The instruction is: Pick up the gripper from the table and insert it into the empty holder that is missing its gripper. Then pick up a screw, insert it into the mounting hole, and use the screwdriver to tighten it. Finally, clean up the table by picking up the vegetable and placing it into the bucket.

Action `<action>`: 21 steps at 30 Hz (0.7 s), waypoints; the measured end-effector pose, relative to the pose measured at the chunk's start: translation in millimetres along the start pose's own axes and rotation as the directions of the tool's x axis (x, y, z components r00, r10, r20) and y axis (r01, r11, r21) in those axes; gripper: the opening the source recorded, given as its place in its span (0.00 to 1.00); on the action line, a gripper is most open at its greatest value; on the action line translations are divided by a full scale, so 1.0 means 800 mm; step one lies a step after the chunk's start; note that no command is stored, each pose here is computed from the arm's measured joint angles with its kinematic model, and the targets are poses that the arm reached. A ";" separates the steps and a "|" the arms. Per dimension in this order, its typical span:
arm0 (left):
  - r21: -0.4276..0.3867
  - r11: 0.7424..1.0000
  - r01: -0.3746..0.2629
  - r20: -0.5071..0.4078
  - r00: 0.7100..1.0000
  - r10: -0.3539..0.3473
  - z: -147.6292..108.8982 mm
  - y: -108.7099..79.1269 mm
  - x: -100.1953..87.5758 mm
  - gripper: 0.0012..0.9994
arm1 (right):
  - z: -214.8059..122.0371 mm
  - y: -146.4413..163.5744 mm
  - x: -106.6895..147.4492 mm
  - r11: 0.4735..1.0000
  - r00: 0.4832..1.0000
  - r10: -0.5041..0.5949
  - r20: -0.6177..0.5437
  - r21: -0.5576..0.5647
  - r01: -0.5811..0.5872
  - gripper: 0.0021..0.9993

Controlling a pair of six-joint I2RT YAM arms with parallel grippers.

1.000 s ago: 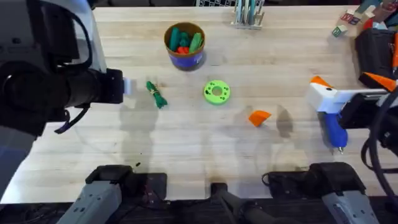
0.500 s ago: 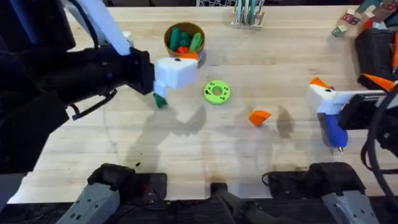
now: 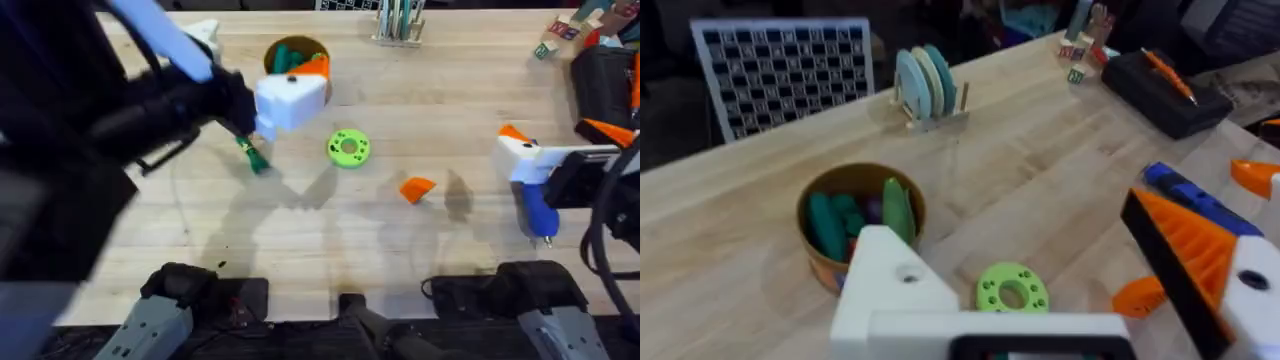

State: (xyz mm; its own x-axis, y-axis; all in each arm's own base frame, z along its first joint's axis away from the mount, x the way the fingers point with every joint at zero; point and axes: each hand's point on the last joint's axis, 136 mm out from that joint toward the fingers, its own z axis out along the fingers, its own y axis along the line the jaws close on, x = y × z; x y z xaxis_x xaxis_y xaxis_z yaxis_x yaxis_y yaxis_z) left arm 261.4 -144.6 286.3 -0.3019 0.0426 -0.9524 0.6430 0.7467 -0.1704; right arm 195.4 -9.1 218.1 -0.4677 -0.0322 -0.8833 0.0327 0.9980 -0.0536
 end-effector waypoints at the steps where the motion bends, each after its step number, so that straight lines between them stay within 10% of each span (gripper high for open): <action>1: 0.002 1.000 -0.022 0.028 0.999 0.022 0.000 -0.001 0.004 0.99 | 0.000 0.000 0.000 1.000 1.000 0.000 0.000 0.000 0.000 0.99; 10: 0.014 0.986 -0.165 0.223 0.962 0.158 -0.021 -0.030 0.089 0.99 | 0.000 0.000 0.000 1.000 1.000 0.000 -0.001 0.000 0.000 0.99; 21: 0.045 0.990 -0.130 0.207 0.971 0.118 -0.022 -0.032 0.170 0.99 | 0.000 0.000 0.000 1.000 1.000 0.000 0.000 0.000 0.000 0.99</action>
State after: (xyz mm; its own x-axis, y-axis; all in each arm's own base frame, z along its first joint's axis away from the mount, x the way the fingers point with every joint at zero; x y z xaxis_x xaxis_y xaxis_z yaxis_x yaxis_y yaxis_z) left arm 191.8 -146.3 165.2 -0.0712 -0.0080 -0.9974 0.7076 0.7044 -0.0562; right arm 195.3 -9.1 218.0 -0.4680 -0.0322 -0.8831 0.0326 0.9980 -0.0537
